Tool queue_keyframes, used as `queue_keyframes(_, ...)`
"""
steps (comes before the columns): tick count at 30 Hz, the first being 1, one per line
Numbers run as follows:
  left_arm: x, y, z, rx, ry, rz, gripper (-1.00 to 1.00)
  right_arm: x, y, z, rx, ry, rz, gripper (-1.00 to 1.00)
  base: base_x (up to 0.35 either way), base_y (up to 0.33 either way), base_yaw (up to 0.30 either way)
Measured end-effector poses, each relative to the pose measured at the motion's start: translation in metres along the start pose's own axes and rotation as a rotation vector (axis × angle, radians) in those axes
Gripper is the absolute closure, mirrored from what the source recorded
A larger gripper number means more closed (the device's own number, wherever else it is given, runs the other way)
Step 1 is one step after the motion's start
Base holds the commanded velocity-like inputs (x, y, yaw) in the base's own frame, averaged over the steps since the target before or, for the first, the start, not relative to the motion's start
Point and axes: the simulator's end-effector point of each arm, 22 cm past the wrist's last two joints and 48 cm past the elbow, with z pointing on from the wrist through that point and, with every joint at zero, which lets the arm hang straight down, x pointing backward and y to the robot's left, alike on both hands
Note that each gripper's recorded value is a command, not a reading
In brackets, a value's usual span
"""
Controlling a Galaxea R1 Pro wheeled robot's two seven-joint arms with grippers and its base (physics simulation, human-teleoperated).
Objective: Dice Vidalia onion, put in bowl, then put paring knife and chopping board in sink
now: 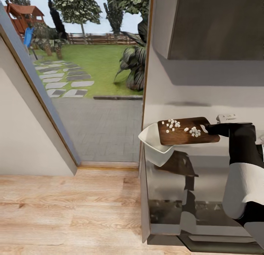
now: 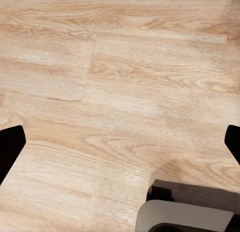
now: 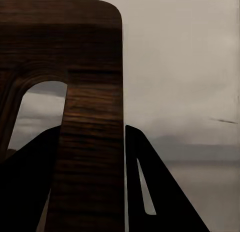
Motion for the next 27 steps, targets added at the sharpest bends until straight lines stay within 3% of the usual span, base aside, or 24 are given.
queue_keyframes(27, -0.003, 0.005, -0.022, 0.0, 0.001, 0.0, -1.0, -0.012, 0.014, -0.018, -0.014, 0.025, -0.056, 1.0, 0.0, 0.0, 0.0)
